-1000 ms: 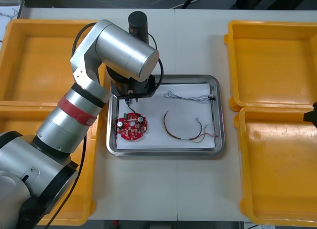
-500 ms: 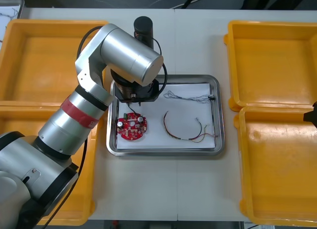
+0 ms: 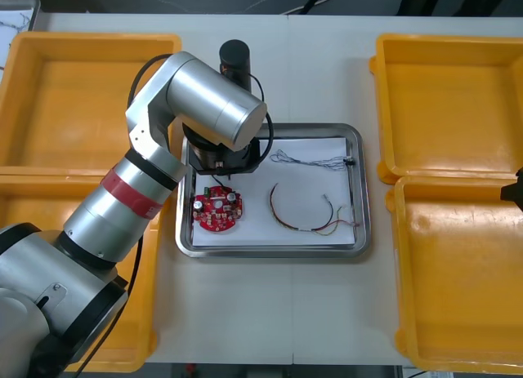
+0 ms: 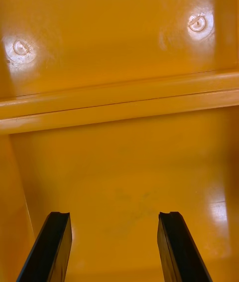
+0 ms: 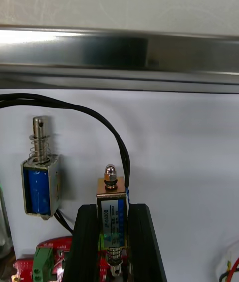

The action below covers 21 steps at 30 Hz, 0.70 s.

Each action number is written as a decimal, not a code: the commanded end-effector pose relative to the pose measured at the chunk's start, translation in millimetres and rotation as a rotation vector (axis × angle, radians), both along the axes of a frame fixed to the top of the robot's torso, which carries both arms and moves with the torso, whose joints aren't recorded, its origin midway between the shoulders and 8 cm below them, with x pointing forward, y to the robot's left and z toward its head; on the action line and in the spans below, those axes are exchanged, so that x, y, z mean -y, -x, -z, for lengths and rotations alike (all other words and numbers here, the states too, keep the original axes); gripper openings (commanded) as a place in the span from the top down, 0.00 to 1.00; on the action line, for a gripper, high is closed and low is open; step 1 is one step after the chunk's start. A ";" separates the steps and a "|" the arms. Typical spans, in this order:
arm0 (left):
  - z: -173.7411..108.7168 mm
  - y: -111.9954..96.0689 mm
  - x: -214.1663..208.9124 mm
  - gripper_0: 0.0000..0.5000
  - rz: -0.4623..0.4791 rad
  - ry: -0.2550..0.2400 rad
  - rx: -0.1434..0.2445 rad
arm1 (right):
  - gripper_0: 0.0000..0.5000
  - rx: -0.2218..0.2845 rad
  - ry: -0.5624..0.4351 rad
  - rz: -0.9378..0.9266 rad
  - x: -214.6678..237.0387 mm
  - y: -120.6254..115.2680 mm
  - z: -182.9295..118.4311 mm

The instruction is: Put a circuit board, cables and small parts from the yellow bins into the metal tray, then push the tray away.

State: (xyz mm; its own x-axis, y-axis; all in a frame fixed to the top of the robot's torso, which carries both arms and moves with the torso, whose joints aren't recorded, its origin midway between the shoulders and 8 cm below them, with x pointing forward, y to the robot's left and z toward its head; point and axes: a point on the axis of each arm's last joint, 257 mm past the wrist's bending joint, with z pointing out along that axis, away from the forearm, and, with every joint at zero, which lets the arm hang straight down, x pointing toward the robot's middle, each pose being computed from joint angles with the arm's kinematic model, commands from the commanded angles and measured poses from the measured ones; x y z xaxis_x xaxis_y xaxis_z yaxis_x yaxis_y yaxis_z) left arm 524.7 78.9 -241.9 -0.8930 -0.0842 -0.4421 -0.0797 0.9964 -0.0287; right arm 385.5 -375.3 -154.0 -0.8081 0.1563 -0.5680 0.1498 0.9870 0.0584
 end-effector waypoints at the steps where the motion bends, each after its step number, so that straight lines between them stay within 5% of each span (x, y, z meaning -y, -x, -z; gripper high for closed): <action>1: 6.2 1.1 16.5 1.00 0.112 -0.041 0.013 | 0.00 0.024 0.033 0.027 13.0 4.9 -13.3; 15: 6.1 1.0 15.6 1.00 0.112 -0.044 0.014 | 0.00 0.024 0.033 0.027 13.0 4.9 -13.3; 18: 6.0 0.7 15.9 0.81 0.112 -0.044 0.015 | 0.00 0.024 0.033 0.027 13.0 4.9 -13.3; 21: 6.0 0.7 15.9 0.74 0.112 -0.044 0.015 | 0.00 0.024 0.033 0.027 13.0 4.9 -13.3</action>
